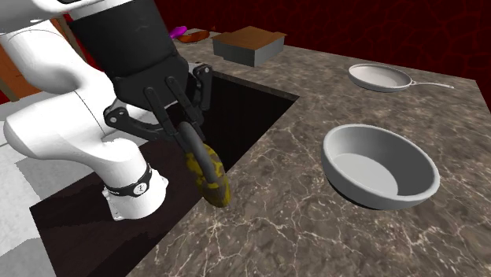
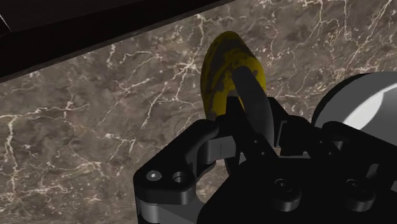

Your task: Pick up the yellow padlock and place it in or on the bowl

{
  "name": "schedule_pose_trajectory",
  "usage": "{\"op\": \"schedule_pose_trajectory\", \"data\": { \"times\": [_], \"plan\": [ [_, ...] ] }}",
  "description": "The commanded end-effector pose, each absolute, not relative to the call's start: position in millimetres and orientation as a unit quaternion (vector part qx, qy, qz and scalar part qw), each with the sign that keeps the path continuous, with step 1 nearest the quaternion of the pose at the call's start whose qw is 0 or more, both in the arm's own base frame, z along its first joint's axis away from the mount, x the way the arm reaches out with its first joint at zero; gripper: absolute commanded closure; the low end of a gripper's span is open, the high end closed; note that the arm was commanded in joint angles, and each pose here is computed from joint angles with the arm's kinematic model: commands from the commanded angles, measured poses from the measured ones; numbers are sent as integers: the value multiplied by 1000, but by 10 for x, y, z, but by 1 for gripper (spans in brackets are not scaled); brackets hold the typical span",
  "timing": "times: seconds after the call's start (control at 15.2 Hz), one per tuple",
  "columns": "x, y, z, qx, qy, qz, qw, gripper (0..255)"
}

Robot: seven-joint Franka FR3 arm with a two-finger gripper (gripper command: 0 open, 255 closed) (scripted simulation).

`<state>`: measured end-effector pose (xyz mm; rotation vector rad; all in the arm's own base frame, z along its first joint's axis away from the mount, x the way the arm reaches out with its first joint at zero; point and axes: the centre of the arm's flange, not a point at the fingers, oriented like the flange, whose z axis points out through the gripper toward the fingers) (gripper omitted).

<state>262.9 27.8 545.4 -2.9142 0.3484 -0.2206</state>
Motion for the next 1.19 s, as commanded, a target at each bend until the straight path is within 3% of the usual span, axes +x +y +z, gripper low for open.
{"op": "schedule_pose_trajectory", "data": {
  "times": [0.0, 0.66, 1.12],
  "plan": [
    [2635, 270, 5567, -985, 118, -75, 99, 255],
    [2635, 270, 6048, -985, 118, -75, 99, 255],
    [3156, 1027, 6137, -985, 118, -75, 99, 255]
  ]
}}
